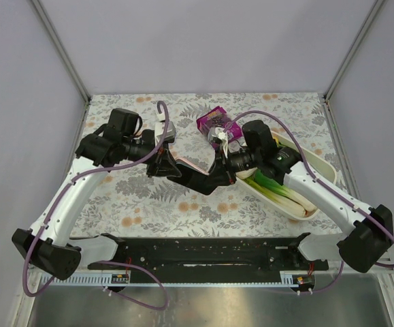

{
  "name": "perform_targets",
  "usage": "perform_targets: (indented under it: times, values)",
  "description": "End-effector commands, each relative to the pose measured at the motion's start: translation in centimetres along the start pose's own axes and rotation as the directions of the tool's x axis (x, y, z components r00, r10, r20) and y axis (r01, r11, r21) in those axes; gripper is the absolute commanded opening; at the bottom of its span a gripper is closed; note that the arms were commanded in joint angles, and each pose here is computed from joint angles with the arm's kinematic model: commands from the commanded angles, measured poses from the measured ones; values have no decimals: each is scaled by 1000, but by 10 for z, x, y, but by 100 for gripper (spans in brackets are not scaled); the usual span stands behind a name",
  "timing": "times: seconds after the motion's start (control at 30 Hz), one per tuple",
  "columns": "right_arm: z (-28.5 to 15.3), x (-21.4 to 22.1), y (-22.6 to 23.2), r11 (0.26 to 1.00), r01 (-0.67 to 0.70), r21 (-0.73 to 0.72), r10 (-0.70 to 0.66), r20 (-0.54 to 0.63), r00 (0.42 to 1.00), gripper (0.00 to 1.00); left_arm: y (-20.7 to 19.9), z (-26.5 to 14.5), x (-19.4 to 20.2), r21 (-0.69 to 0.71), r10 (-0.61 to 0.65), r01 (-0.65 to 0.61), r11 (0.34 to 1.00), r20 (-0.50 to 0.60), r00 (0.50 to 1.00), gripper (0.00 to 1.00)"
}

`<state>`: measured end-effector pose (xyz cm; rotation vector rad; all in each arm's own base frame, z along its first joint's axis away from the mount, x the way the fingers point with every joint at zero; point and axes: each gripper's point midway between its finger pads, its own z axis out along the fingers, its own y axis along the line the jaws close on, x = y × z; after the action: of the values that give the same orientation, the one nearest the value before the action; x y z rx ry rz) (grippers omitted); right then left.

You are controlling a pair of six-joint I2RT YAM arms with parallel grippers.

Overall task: Take the phone out of the phone case
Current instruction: Remove the phone case from the phone.

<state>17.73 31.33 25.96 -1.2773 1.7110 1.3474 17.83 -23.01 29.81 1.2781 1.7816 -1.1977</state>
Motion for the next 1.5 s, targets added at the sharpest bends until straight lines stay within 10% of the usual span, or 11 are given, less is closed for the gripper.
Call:
perform_targets:
  times: [0.0,0.53,1.47]
  values:
    - [-1,-29,-18,994,39,99,-48,90,995,5,7,0,-7,-85,232,-234,969,-26,972,0]
    - [5,-23,-37,988,-15,153,4,78,997,56,24,5,-4,-176,430,-455,873,-163,888,0]
    - [-5,-60,-26,985,2,171,-30,162,986,55,25,48,16,-86,414,-447,890,-254,874,0]
